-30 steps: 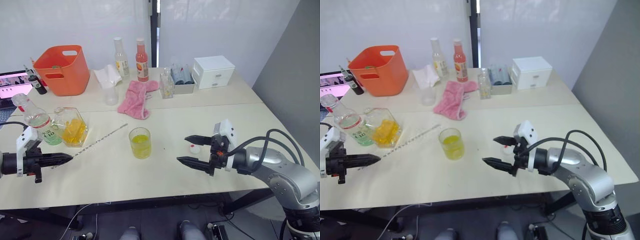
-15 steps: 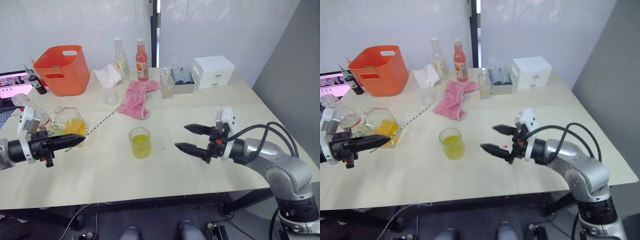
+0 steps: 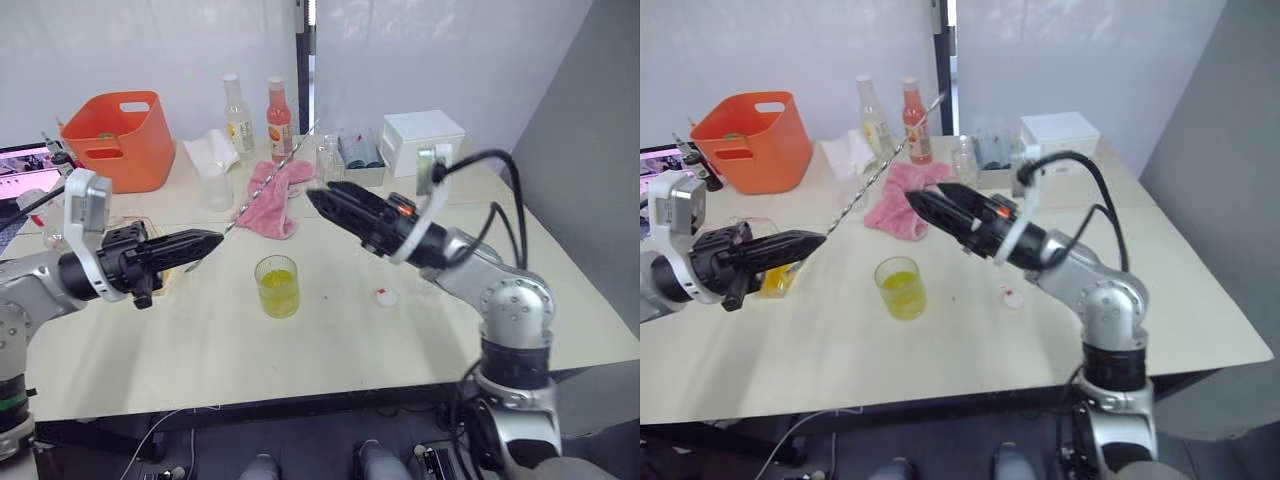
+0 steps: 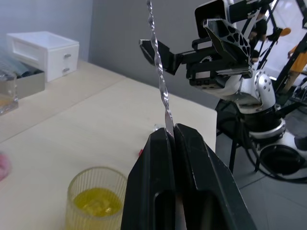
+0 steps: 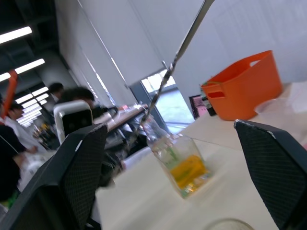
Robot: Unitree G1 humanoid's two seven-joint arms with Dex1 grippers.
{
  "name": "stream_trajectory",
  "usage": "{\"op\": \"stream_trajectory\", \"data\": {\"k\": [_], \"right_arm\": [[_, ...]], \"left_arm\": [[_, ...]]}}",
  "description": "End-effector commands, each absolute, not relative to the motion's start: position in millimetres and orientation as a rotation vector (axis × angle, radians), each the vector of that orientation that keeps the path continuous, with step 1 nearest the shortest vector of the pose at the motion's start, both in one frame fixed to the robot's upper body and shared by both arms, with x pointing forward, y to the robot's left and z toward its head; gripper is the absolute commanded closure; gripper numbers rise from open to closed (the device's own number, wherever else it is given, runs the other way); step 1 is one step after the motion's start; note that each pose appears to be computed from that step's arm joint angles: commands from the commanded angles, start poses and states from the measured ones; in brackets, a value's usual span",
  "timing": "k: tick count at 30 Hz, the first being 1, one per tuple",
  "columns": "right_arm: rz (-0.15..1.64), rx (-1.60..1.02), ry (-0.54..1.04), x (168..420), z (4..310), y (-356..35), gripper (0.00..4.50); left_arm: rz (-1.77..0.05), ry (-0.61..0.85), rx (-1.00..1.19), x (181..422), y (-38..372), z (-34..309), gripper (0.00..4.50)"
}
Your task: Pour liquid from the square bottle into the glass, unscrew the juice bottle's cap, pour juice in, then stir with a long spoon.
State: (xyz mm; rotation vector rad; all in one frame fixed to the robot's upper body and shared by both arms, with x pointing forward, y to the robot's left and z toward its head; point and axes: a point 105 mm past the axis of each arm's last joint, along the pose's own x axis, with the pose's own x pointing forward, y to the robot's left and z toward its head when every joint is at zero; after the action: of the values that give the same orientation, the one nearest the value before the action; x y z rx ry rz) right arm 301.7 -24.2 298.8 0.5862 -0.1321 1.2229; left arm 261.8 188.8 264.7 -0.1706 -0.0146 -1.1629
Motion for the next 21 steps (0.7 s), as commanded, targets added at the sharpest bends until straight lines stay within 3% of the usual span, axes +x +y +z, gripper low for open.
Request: {"op": "stream_trajectory", "data": {"k": [1,16,21], "right_arm": [[1.236,0.665,-0.162,297.8,315.4,-24.1,0.0],[1.243,0.753,-0.175,298.3,333.5,-27.3,0.0],[1.242,0.756,-0.175,298.2,334.8,-27.3,1.58]], "left_arm": [[-1.181,-0.048,-0.158,256.0,181.9,272.4,4.44],[-1.209,-0.037,-0.139,253.3,175.4,268.6,4.44],[-1.218,-0.031,-0.125,252.8,173.4,267.5,4.5]]}}
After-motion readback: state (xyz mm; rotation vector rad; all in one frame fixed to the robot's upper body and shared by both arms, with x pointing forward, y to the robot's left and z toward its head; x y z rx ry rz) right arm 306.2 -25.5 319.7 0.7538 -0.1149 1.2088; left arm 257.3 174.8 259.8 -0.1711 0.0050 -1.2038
